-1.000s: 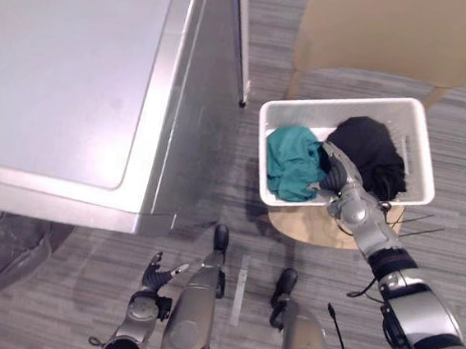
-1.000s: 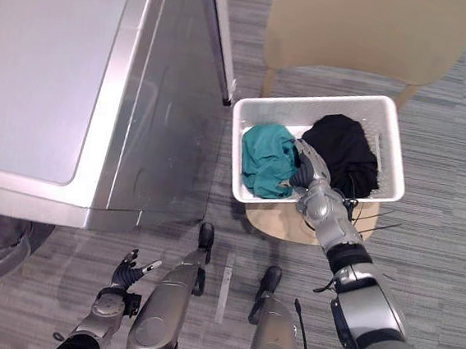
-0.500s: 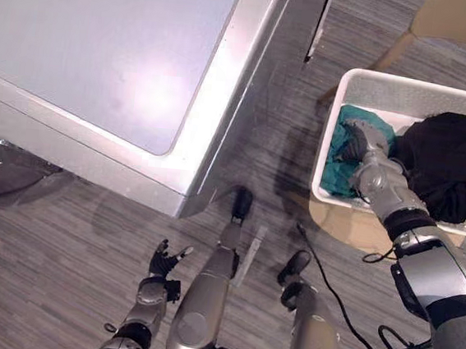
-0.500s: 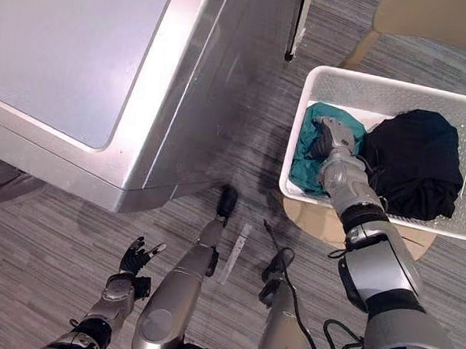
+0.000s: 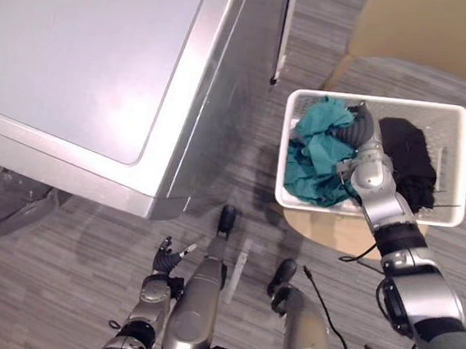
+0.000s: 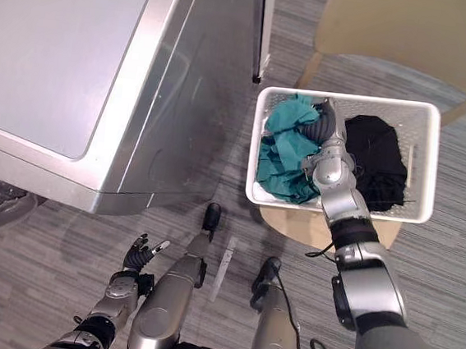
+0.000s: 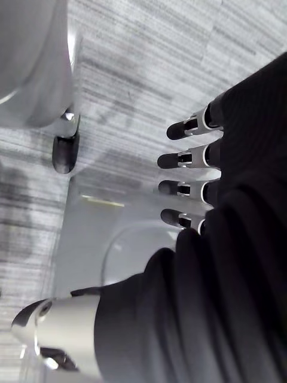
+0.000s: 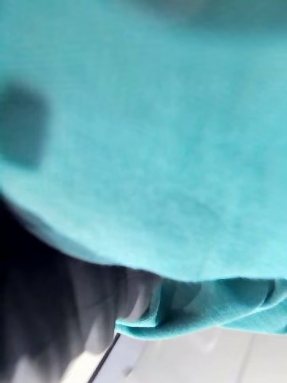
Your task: Pick up the laundry basket with both hands and put the clothes into the washing machine.
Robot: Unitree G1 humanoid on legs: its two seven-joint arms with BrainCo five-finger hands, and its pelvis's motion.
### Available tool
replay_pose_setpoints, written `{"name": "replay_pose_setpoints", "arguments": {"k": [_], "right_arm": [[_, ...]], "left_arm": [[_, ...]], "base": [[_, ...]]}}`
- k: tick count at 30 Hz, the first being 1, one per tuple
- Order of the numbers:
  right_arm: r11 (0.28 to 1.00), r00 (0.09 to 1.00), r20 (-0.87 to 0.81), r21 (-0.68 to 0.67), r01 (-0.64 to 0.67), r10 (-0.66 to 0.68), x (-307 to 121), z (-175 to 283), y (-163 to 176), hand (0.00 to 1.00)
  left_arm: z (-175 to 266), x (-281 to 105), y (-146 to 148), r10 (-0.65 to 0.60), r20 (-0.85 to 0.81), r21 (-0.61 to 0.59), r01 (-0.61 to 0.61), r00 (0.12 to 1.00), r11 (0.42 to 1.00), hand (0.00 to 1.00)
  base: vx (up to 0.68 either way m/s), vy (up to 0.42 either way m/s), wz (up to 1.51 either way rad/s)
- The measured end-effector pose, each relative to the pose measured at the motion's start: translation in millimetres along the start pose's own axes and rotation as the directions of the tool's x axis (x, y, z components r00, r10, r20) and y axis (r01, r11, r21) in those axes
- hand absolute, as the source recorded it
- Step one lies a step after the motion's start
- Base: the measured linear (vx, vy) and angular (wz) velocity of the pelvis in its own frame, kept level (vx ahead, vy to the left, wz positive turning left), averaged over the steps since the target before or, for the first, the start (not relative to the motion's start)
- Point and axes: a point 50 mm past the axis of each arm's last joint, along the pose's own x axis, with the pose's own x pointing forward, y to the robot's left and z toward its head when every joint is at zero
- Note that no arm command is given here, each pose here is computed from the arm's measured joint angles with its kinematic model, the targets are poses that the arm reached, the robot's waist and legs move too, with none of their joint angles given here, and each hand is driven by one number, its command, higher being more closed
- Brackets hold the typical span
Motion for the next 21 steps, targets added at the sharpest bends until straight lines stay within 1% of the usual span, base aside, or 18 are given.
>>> {"name": "replay_pose_setpoints", "arguments": {"k": [2,3,4,5,6,7,9,10,12,13,14,17,18,20,21], "right_arm": [[0.981,0.999,0.035,0.196,0.000,-0.007,-26.7,8.4,19.6,1.00],[0.972,0.999,0.037,0.234,-0.005,-0.004,-33.6,9.4,25.3,1.00],[0.942,1.000,0.018,0.335,-0.004,-0.002,-52.7,7.7,35.8,1.00],[0.914,1.000,-0.007,0.406,-0.009,0.013,-66.9,5.2,43.1,1.00],[0.900,1.000,-0.018,0.436,-0.012,0.022,-73.2,4.5,47.0,1.00],[0.862,0.998,-0.035,0.507,-0.024,0.049,-87.4,4.3,55.9,1.00],[0.799,0.996,-0.010,0.598,-0.061,0.084,-103.2,14.4,68.0,1.00],[0.783,0.996,0.000,0.618,-0.074,0.095,-106.8,17.2,71.0,1.00],[0.713,0.989,0.030,0.689,-0.128,0.148,-121.7,26.3,84.7,1.00],[0.704,0.986,0.039,0.696,-0.142,0.160,-124.7,28.4,86.9,1.00],[0.676,0.980,0.059,0.717,-0.173,0.188,-129.8,32.4,91.1,1.00],[0.650,0.980,0.093,0.737,-0.188,0.178,-132.6,40.5,89.4,1.00],[0.650,0.981,0.091,0.737,-0.183,0.173,-133.8,40.4,87.8,1.00],[0.657,0.992,0.079,0.744,-0.125,0.099,-141.0,39.8,69.9,1.00],[0.656,0.992,0.085,0.745,-0.125,0.093,-141.4,40.9,68.8,1.00]], "left_arm": [[-12.7,-4.8,7.3,-0.001,-0.036,0.026,0.002,0.999,1.000,0.00],[-17.3,-6.7,9.6,0.003,-0.049,0.030,-0.002,0.999,1.000,0.00],[-26.0,-10.7,13.8,0.011,-0.073,0.046,-0.007,0.997,0.999,0.00],[-29.8,-12.4,15.7,0.013,-0.084,0.063,-0.007,0.996,0.998,0.00],[-31.8,-13.4,16.5,0.013,-0.088,0.071,-0.007,0.996,0.997,0.00],[-39.3,-17.5,17.7,0.013,-0.107,0.086,-0.004,0.994,0.996,0.00],[-52.4,-24.6,20.5,0.018,-0.146,0.105,-0.002,0.989,0.994,0.00],[-55.0,-25.8,21.4,0.020,-0.154,0.108,-0.003,0.988,0.994,0.00],[-64.5,-29.8,24.5,0.029,-0.191,0.116,-0.007,0.981,0.993,0.00],[-65.9,-30.3,25.3,0.033,-0.197,0.114,-0.010,0.980,0.993,0.00],[-68.6,-32.1,25.2,0.030,-0.204,0.121,-0.005,0.978,0.993,0.00],[-67.4,-31.5,24.1,0.010,-0.197,0.149,0.020,0.980,0.989,0.00],[-67.6,-31.6,23.6,0.003,-0.199,0.152,0.027,0.980,0.988,0.00],[-59.4,-27.2,19.8,-0.022,-0.169,0.179,0.052,0.985,0.983,0.00],[-57.7,-26.7,20.0,-0.021,-0.160,0.178,0.050,0.987,0.983,0.00]], "base": [[-0.03,-0.020,-0.25],[0.01,-0.025,-0.30],[0.05,-0.024,-0.24],[0.05,-0.022,-0.24],[0.02,-0.026,-0.27],[0.01,-0.017,-0.30],[0.04,-0.004,-0.33],[0.04,0.008,-0.44],[0.01,0.006,-0.53],[-0.01,-0.002,-0.47],[-0.02,0.009,-0.36],[-0.05,0.001,0.03],[-0.09,-0.031,0.84],[-0.03,-0.081,1.58],[0.00,-0.192,1.72]]}}
